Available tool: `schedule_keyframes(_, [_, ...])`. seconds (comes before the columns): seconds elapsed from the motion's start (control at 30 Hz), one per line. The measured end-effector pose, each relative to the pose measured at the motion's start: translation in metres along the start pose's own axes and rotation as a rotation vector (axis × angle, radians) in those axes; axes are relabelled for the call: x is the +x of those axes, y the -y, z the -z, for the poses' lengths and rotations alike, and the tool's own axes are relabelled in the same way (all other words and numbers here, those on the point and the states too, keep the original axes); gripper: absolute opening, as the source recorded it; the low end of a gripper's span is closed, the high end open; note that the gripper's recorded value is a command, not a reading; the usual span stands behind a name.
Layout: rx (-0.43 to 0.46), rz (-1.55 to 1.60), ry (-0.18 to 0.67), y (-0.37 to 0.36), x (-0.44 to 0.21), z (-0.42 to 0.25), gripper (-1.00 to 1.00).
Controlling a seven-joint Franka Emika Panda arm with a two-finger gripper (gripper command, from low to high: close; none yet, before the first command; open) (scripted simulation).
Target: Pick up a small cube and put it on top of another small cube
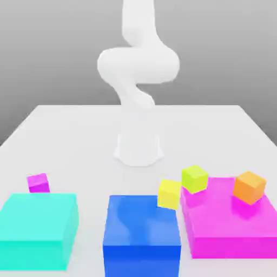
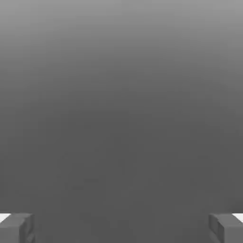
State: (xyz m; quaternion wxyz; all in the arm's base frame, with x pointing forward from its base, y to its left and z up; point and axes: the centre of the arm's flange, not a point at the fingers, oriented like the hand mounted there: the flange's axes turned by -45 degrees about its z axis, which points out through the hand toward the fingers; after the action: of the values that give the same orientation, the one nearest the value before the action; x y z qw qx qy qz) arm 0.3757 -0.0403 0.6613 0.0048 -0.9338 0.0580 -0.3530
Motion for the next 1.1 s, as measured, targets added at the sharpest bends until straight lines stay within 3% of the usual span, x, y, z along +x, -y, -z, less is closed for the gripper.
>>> schedule_keyframes(0.17, [-0.093,-0.233,0.171,-0.098,-0.048,-0.116,0.00])
schedule_keyframes(0.33, [-0.192,-0.473,0.330,-0.189,-0.139,-0.197,0.00])
schedule_keyframes(0.63, [-0.396,-0.930,0.604,-0.293,-0.374,-0.250,0.00])
schedule_keyframes(0.9, [-0.416,-0.962,0.627,-0.300,-0.430,-0.291,0.00])
schedule_keyframes(0.93, [-0.415,-0.963,0.628,-0.299,-0.435,-0.296,-1.00])
schedule_keyframes(1.1, [-0.416,-0.963,0.628,-0.300,-0.435,-0.296,-1.00])
